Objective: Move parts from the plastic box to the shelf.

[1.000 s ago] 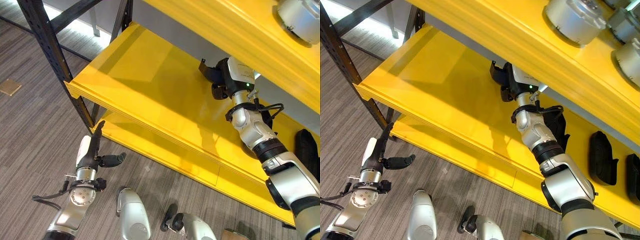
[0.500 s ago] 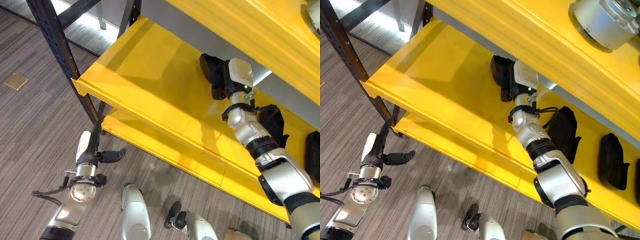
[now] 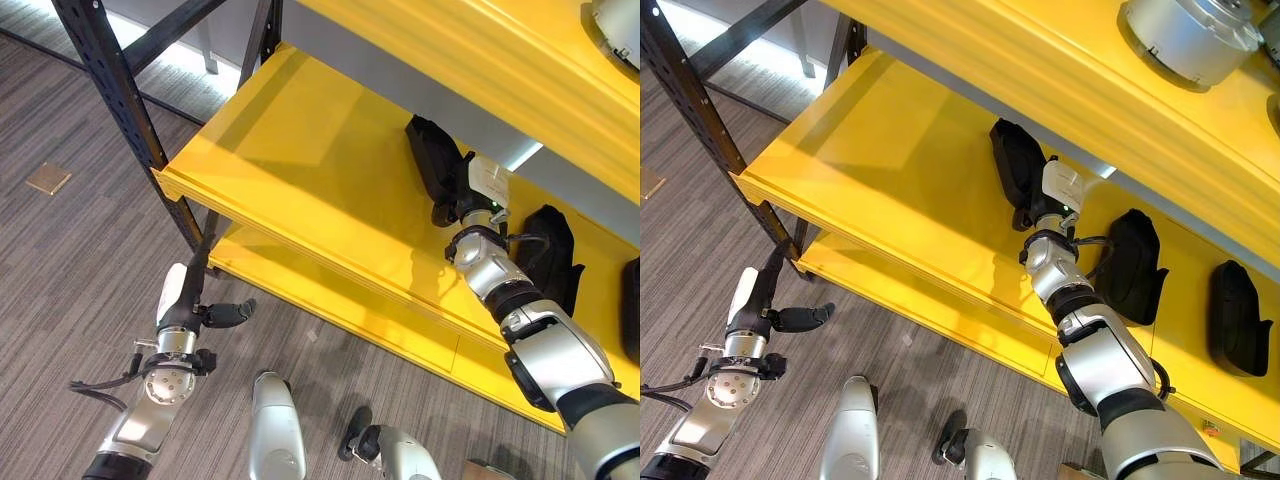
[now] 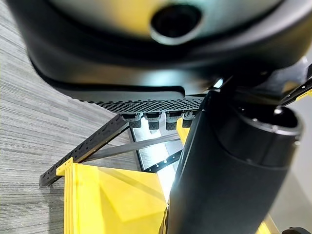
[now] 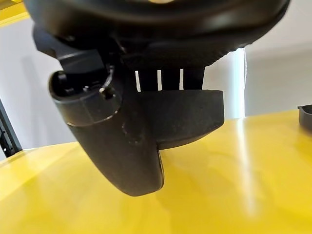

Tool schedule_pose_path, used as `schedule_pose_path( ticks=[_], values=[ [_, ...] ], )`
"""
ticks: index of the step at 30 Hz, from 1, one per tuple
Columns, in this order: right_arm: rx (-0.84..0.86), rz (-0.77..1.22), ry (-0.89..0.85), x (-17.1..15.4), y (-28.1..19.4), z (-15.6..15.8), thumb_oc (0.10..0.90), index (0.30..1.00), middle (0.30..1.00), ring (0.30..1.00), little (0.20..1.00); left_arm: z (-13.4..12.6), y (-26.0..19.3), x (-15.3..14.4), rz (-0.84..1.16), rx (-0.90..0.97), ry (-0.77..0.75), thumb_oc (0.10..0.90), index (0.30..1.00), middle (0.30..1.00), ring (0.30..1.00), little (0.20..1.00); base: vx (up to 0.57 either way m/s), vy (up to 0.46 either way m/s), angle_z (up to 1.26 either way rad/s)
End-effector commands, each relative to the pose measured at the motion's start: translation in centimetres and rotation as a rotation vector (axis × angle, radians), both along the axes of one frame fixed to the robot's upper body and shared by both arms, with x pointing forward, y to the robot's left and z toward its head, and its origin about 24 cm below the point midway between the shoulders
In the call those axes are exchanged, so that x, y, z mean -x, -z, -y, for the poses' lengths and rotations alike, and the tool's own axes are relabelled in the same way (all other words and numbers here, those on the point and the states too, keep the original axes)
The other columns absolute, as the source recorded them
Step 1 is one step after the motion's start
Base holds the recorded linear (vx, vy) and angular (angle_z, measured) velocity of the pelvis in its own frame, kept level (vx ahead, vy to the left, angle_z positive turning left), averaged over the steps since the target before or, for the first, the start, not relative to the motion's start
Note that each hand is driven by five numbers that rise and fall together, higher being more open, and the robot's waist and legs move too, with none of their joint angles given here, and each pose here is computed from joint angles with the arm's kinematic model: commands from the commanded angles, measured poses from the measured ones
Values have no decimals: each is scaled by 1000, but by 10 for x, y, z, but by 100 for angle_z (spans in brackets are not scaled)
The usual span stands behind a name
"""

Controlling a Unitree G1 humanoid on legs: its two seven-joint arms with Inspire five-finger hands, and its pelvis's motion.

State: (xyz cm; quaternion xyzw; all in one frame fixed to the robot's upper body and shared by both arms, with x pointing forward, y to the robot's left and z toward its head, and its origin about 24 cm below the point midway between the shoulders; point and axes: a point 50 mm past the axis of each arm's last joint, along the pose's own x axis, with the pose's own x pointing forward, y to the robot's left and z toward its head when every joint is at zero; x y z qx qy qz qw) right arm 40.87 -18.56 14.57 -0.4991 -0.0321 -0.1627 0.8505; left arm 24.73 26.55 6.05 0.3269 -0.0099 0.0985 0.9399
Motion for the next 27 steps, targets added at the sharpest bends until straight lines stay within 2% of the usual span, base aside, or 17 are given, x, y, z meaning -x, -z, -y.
schedule_pose_path(
  ticks=[1, 27],
  values=[
    [-47, 62, 24, -4, -17, 1, 400, 300, 300, 300, 300, 17, -42, -11, 207, -75, 119, 900, 1000, 1000, 1000, 1000, 0, 0, 0],
    [-153, -110, 39, 9, 44, -13, 400, 300, 300, 300, 300, 22, -39, -13, 195, -87, 134, 900, 1000, 1000, 1000, 1000, 2, 0, 0]
  ],
)
